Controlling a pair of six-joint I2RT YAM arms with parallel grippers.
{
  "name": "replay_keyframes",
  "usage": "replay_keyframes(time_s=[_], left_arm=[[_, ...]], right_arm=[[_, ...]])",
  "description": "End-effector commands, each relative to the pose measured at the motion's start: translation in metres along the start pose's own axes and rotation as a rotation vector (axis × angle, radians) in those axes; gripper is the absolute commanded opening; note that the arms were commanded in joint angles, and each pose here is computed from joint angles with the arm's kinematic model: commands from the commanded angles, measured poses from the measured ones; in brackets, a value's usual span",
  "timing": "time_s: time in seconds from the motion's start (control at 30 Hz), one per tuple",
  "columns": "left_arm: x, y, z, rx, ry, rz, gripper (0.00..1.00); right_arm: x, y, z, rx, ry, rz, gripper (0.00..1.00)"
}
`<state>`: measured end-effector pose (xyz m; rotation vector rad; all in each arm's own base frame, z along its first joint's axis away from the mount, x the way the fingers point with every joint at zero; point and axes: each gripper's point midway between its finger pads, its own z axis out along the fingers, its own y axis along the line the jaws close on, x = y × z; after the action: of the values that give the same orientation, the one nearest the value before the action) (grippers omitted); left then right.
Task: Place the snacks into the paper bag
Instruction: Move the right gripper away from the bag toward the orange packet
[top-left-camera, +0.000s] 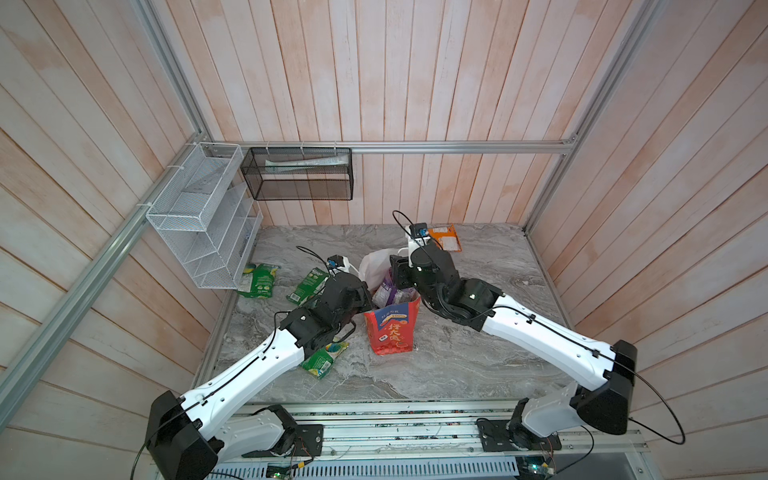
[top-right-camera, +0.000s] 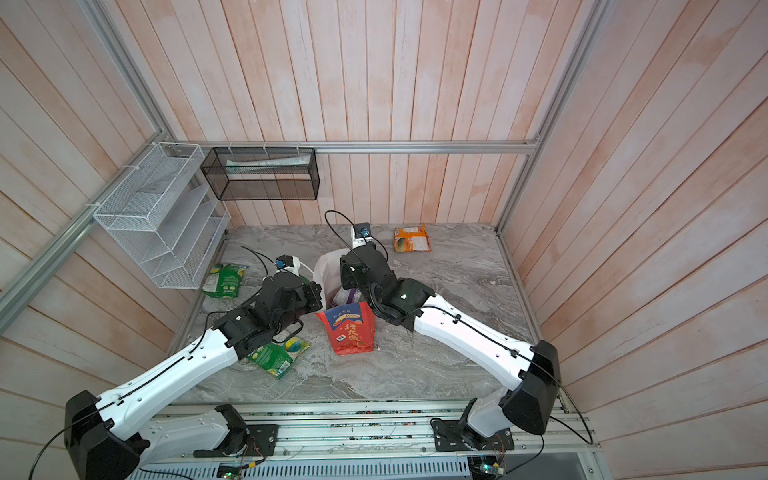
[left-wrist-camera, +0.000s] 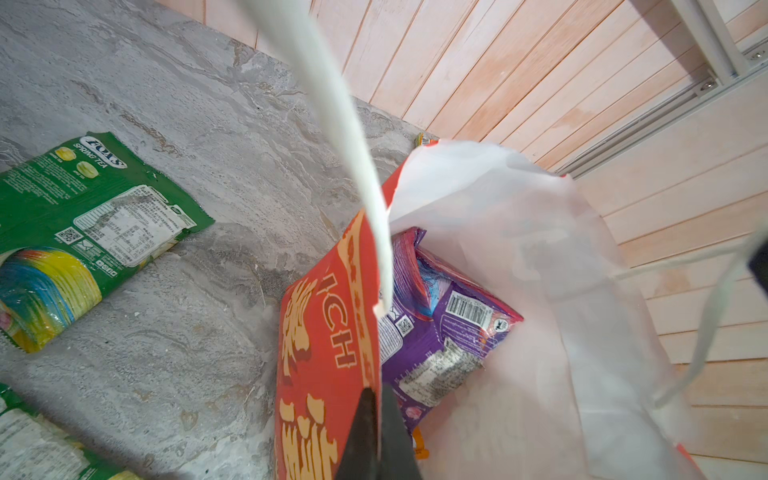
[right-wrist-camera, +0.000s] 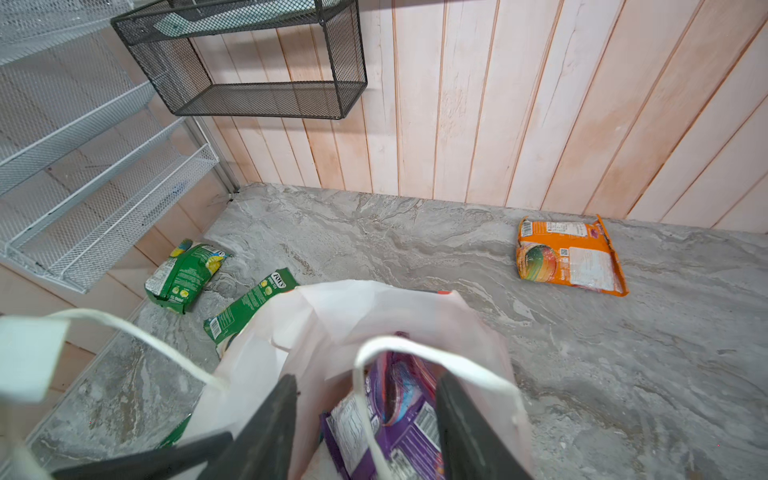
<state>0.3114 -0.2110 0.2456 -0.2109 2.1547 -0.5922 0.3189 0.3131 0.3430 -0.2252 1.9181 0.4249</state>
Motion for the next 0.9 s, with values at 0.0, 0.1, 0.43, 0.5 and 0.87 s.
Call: replay_keyframes(time_s=[0.0,0.1,0.43,0.5,0.87], left_arm=[[-0.001,-0.001,0.004,-0.007,-0.009,0.018,0.0],[0.001,0.0,0.006,-0.011,-0.003,0.02,0.0],[0.0,-0.001,0.004,-0.005,-0.006,0.014,0.0],[0.0,-0.001,0.004,-0.006,-0.006,0.012,0.0],[0.0,-0.001,0.003,-0.003,-0.003,0.013,0.0]], right_arm=[[-0.02,-0.011,-0.024,-0.001,-0.083,0.041,0.65],[-0.025,-0.024,-0.039,0.016,-0.118,0.057,0.72],[-0.014,-0.091,-0.048,0.112,-0.164,0.168,0.78],[-0.01,-0.106,-0.046,0.134,-0.167,0.189,0.79],[0.029,-0.195,-0.024,0.181,-0.097,0.385,0.87]])
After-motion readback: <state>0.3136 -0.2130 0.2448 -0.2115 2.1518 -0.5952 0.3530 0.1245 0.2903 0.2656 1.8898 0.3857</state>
